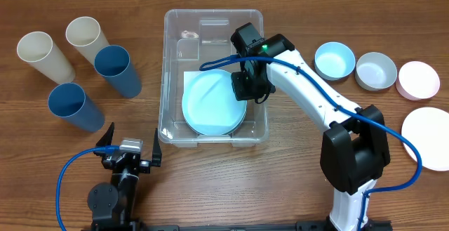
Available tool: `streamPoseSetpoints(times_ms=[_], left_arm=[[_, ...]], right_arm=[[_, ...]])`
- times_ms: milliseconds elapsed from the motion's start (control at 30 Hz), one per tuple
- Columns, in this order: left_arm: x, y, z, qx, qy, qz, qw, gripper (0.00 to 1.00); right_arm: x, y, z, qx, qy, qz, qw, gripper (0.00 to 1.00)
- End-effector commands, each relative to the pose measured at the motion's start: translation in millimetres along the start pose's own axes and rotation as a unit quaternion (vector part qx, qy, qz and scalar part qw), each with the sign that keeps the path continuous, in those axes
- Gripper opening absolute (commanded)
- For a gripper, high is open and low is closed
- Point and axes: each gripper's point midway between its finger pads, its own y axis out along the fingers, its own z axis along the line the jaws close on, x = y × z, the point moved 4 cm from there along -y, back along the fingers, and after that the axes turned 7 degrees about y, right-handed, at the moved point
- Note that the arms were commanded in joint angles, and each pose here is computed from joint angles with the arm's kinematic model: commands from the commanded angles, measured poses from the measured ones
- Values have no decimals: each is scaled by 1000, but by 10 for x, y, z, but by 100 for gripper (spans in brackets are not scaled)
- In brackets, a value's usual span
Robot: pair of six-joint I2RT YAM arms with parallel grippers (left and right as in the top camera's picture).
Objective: Pack container
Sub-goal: 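Release the plate and move the right gripper to the pink plate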
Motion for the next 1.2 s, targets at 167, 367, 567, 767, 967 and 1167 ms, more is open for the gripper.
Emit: streamPoseSetpoints(times_ms=[167, 367, 567, 767, 967, 1167], left_arm=[[-11, -2, 14, 5, -5, -1, 1000, 100], [-11, -2, 14, 5, -5, -1, 1000, 100], [-11, -2, 14, 5, -5, -1, 1000, 100], [-11, -2, 14, 5, -5, -1, 1000, 100], [-10, -2, 14, 5, -5, -1, 1000, 100], [-10, -2, 14, 5, -5, -1, 1000, 100]], right_arm=[[-12, 20, 0, -7, -6, 1, 1000, 51], [0, -245, 56, -3, -13, 4, 1000, 50], [126, -1202, 271, 41, -18, -52, 998, 50], [239, -2119, -162, 38, 78, -145, 986, 57], [347, -2527, -1375, 42, 287, -195, 937, 67], [78, -2389, -2758, -8, 481, -164, 861, 68]])
